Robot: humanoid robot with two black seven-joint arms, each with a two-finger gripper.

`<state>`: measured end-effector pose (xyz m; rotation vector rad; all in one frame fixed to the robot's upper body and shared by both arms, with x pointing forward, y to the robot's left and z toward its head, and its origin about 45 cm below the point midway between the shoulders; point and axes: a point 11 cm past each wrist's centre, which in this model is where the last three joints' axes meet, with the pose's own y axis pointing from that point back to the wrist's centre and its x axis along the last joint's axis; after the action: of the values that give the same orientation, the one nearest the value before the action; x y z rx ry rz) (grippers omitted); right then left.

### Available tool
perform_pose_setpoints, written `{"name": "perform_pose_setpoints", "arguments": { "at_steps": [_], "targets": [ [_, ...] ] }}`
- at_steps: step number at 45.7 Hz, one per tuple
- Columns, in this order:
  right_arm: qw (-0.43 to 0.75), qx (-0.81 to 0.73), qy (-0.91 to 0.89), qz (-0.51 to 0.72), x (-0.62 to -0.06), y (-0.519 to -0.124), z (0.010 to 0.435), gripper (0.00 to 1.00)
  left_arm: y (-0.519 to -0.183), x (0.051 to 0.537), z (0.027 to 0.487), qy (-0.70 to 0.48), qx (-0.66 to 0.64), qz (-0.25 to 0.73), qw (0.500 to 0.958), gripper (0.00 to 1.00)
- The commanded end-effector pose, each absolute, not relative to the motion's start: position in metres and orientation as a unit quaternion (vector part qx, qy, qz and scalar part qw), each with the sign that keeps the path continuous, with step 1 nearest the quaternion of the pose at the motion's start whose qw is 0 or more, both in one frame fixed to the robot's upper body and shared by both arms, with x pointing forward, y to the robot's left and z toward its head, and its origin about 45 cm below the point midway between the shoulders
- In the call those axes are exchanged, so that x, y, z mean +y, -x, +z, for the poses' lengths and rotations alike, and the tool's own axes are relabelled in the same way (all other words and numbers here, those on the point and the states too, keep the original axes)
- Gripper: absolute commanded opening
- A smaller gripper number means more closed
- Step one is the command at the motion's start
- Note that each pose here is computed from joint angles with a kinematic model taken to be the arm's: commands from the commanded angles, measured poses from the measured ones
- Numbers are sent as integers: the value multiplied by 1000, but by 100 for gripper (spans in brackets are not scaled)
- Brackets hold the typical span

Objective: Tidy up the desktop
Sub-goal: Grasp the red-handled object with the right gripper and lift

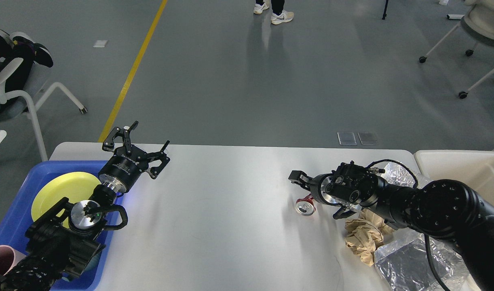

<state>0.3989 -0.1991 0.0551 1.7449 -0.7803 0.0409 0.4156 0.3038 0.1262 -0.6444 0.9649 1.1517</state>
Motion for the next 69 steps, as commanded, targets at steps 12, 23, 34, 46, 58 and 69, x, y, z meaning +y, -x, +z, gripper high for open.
{"name": "perform_pose_setpoints", "arguments": {
  "at_steps": [12,23,34,46,58,69],
  "targets": [
    [584,-328,-743,9,-203,-389,44,90,-416,304,126,288,430,514,684,96],
    [587,-325,-741,4,-206,-384,39,89,-416,304,126,288,430,514,684,96],
    [588,-325,-741,5,-206,-384,39,53,-416,304,126,288,430,514,684,96],
    [588,-324,-741,5,-206,-384,40,32,-416,304,126,288,430,514,684,96],
    [590,-321,-741,0,-207,-380,36,15,-416,304,126,288,430,514,684,96],
    [588,-318,-744,3,-206,-385,42,2,-416,304,126,287,431,514,684,96]
  ]
}}
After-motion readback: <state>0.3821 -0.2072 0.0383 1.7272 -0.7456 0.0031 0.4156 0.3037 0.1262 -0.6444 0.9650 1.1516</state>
